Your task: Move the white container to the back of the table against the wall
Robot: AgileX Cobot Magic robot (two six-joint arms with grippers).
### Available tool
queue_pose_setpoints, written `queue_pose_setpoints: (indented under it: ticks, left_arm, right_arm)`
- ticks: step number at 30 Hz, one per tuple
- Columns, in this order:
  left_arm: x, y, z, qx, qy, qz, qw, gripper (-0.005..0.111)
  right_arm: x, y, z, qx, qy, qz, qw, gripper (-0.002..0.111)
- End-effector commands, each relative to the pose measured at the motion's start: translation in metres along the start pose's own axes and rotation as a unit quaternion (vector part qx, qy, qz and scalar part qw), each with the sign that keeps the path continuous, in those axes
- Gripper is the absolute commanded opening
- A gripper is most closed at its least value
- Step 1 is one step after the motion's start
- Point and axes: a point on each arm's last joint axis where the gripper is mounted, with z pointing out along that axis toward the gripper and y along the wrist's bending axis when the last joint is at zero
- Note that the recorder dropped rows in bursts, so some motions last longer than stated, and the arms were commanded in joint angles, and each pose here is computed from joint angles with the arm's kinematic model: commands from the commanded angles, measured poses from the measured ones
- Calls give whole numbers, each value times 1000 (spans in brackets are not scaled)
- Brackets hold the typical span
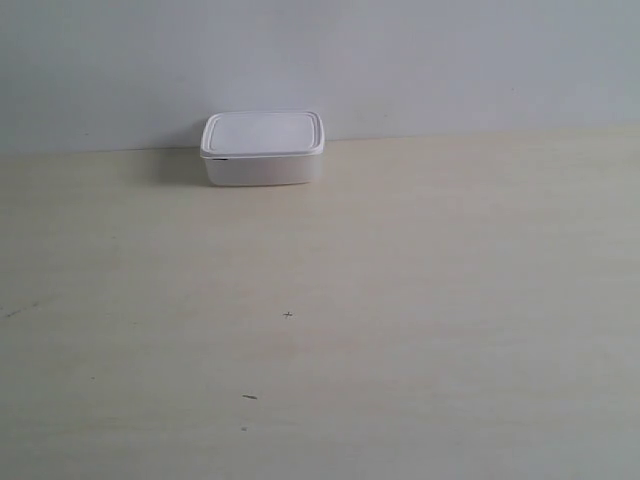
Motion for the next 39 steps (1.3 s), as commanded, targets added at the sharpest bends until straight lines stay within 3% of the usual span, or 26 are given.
queue_pose_setpoints:
  ticks: [1,14,24,29,34,39]
  left_arm:
    - [1,-1,0,2,3,-9,1000,0]
    - [18,-4,-6,7,26,-8,1000,0]
    - [41,-5,-63,-6,-14,-8,1000,0]
    - [49,1,-80,-64,-16,11,998,0]
    - [50,12,-88,-159,0,43,986,0]
    - [51,16,-93,-207,11,58,977,0]
  right_arm:
    - [2,0,-2,0,2,-4,1000,0]
    - [2,0,-2,0,2,-1,1000,0]
    - [-6,0,-18,2,-26,-2,1000,0]
    - [6,0,-38,14,-33,-5,999,0]
    - [44,-7,-63,87,-15,-17,996,0]
    - [76,-8,-87,153,-11,-32,988,0]
